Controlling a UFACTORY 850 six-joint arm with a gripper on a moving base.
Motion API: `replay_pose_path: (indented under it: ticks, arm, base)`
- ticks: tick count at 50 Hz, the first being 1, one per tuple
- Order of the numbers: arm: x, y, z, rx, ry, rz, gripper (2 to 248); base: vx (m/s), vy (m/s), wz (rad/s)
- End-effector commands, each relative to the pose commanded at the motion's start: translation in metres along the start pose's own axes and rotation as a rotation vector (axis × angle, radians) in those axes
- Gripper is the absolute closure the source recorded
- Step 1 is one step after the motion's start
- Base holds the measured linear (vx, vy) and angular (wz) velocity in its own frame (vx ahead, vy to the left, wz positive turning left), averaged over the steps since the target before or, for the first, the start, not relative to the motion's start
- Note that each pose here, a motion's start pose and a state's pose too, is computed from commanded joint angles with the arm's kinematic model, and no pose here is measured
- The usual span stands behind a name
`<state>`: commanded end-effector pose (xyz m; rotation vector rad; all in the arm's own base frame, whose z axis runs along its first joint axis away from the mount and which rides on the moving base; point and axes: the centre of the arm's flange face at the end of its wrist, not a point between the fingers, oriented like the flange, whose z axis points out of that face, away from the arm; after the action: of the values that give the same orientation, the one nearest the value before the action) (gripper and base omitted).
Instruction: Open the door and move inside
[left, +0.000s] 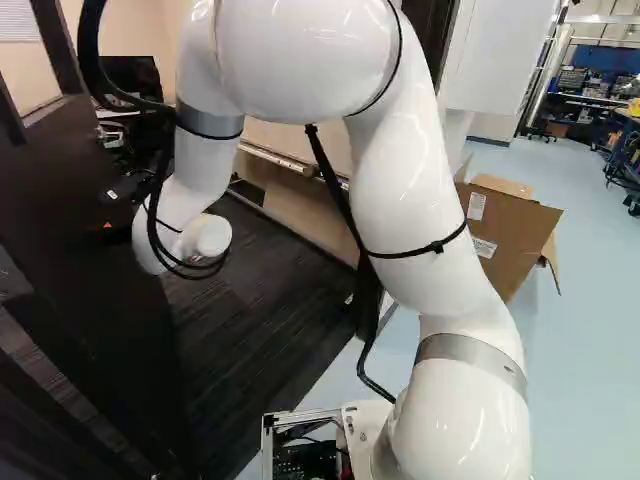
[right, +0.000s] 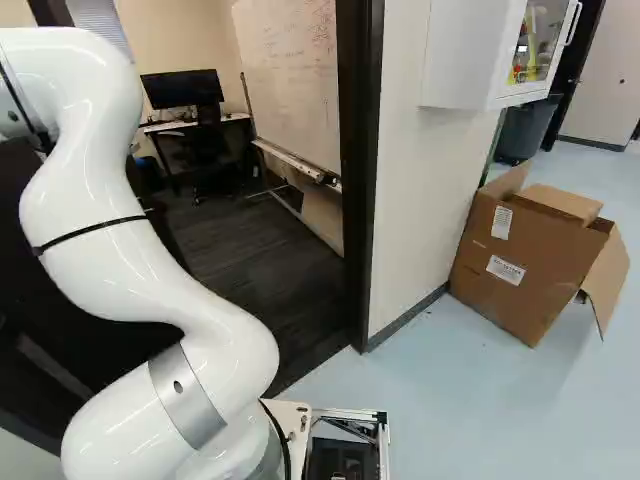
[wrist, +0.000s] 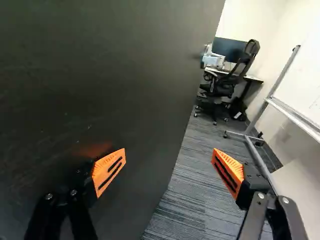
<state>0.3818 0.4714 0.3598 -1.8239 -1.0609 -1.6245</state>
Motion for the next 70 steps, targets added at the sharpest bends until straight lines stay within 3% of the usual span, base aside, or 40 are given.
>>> replay_pose_path:
  ticks: [70]
  arm:
    - [0.005, -0.036, 0.034, 0.204, 0.057, -0.138, 3]
  base:
    - [0.0, 0.0, 0.0]
